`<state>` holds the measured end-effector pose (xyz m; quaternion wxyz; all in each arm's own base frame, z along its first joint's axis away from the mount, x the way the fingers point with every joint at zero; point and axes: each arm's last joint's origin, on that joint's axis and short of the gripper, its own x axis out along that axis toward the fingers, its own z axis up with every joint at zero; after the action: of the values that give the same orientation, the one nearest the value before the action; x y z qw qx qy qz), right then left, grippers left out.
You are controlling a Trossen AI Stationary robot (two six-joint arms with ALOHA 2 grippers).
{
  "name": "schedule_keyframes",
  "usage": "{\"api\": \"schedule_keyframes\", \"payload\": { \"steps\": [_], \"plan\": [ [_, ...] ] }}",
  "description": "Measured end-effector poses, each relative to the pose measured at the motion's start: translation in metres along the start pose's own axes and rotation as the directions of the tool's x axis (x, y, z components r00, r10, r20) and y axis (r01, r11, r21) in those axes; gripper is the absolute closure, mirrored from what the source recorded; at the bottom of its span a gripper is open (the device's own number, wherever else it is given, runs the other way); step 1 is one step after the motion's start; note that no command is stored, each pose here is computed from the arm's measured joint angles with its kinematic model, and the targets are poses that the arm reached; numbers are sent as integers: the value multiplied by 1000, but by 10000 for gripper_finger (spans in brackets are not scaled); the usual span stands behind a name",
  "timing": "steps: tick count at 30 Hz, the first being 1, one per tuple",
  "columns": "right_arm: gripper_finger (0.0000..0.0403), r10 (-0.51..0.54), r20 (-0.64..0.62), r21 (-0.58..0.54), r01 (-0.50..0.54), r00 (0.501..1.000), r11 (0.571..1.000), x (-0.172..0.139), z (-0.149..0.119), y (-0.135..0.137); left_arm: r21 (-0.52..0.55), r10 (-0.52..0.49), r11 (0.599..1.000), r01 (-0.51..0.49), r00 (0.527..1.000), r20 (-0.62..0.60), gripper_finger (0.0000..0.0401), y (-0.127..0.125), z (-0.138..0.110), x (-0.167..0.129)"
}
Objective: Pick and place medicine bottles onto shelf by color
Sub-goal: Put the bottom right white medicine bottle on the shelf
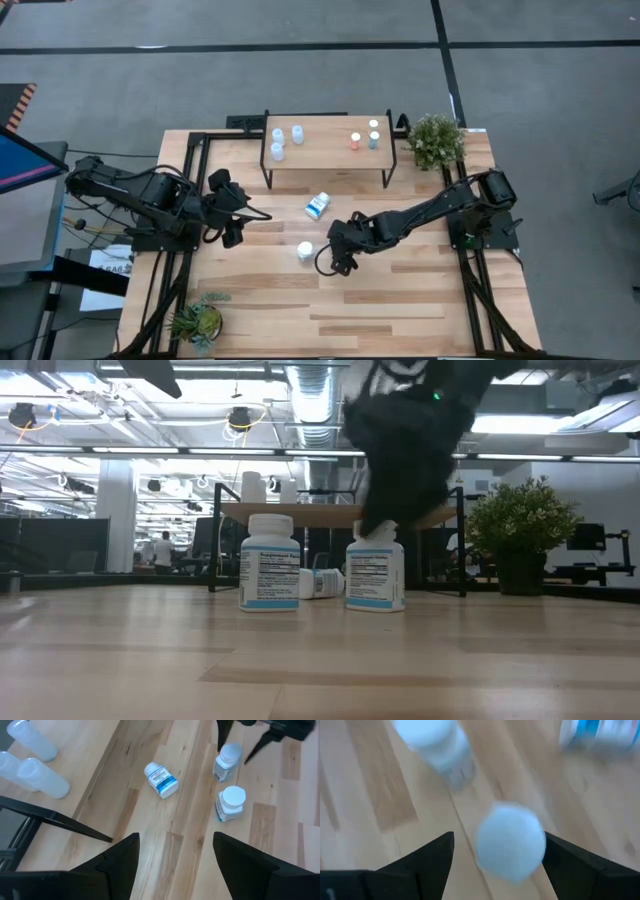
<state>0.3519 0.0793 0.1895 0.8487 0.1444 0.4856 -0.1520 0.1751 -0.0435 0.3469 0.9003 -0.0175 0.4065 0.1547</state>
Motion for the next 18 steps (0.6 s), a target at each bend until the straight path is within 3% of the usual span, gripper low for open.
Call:
{"api": "schedule_keyframes", "payload": {
  "steps": [11,18],
  "plan": [
    [95,-5,34,16,5,999,1000,9,12,-8,-4,3,1000,-3,1000,-8,161,0,-1,0],
    [110,18,55,-129,-10,998,992,10,16,-10,2,8,1000,-8,1000,-17,161,1,-2,0]
  ]
}}
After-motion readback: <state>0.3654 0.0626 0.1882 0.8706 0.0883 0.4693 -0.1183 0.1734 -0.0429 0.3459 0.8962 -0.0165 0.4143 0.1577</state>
